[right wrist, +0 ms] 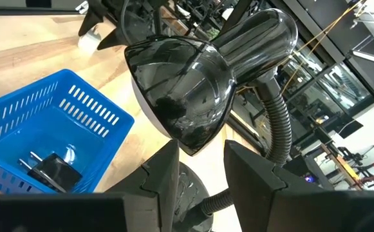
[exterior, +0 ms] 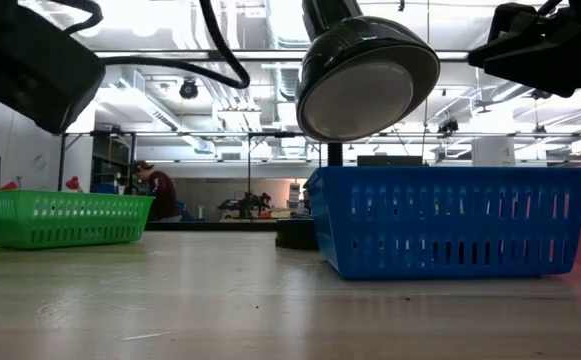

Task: Pick and place items into bin
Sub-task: Put the white charger adapter into the blue bin

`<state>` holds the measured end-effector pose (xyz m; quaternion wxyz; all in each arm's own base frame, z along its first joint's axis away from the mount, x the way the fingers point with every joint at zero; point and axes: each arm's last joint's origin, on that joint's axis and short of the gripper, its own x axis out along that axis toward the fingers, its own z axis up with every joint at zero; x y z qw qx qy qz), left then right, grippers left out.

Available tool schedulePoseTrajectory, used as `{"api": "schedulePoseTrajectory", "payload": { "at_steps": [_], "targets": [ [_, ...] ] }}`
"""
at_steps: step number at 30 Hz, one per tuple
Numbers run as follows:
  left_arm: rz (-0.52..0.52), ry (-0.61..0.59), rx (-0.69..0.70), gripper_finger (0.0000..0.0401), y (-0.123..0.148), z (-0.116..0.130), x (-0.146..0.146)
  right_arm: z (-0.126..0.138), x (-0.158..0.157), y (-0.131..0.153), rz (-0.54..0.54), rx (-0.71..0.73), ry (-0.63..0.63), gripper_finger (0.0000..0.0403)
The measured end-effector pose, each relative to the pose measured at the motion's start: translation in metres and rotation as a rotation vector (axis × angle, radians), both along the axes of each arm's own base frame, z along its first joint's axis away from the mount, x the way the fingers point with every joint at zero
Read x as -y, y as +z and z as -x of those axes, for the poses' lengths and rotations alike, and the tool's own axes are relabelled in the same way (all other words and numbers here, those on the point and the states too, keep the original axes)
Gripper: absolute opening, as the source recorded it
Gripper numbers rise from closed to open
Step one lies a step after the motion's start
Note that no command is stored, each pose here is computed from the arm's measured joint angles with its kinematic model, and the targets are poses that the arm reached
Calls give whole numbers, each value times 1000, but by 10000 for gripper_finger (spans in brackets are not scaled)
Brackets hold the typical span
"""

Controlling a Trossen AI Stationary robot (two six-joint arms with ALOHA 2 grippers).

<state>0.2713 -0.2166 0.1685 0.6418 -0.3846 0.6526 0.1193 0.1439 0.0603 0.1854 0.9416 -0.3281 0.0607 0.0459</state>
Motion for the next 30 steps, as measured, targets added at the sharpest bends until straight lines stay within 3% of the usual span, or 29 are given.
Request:
{"api": "schedulePoseTrajectory", "payload": {
  "at_steps": [20, 30],
  "targets": [
    [-36, 1, 5, 209, -5, 2, -3, 0, 0, 0, 6, 1, 1, 111],
    [-36, 2, 6, 144, -5, 2, -3, 0, 0, 0, 34, 3, 5, 111]
  ]
}}
